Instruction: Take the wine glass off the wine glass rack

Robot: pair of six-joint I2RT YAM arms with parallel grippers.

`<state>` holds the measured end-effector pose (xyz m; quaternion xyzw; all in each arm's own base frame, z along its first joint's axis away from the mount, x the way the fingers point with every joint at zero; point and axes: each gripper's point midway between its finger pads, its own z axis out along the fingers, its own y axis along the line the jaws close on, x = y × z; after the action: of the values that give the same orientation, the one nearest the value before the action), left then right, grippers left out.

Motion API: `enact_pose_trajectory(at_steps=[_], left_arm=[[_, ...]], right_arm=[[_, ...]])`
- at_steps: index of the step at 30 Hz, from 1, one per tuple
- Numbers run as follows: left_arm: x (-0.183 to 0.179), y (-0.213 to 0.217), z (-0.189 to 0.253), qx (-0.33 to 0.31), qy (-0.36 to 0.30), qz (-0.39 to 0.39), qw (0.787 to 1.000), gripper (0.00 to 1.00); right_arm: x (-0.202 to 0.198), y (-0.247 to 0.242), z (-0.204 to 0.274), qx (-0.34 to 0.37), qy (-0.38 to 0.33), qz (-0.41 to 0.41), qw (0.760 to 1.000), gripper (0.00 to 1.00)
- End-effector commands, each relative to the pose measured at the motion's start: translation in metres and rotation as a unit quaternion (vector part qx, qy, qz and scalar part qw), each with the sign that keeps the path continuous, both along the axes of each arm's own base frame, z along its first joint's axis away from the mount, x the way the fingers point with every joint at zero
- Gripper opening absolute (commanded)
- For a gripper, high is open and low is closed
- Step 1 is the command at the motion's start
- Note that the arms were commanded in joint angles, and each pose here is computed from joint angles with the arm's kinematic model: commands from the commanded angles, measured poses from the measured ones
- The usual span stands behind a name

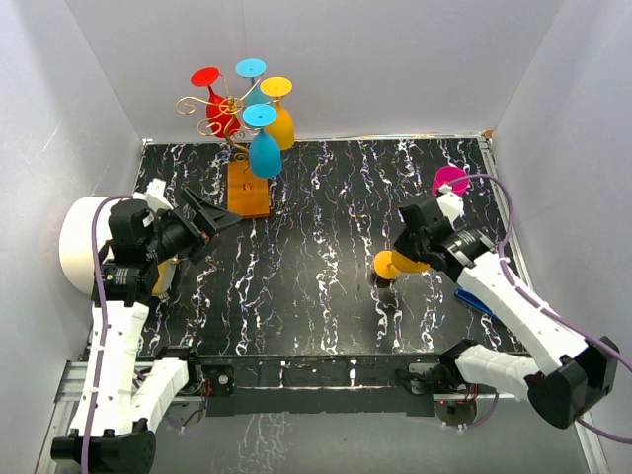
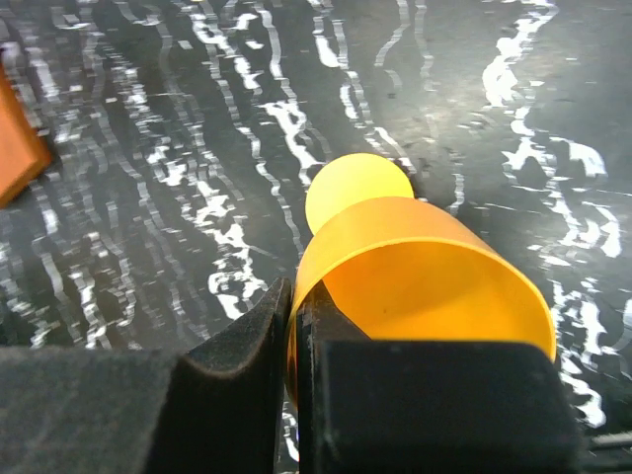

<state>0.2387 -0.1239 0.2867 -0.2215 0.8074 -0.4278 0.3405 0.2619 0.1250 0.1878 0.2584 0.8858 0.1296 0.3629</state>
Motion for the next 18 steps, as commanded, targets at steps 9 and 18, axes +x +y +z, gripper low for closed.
enact_pose_trajectory(at_steps=[9, 18], left_arm=[[-0.023, 0.001, 0.045, 0.032, -0.08, -0.024, 0.996, 0.99], [-0.044, 0.002, 0.065, 0.04, -0.109, -0.024, 0.993, 0.99]], right_arm=[[0.031, -0.084, 0.058, -0.185, -0.071, -0.147, 0.969, 0.0], [0.079, -0.115, 0.049, -0.159, -0.026, -0.16, 0.974, 0.0]])
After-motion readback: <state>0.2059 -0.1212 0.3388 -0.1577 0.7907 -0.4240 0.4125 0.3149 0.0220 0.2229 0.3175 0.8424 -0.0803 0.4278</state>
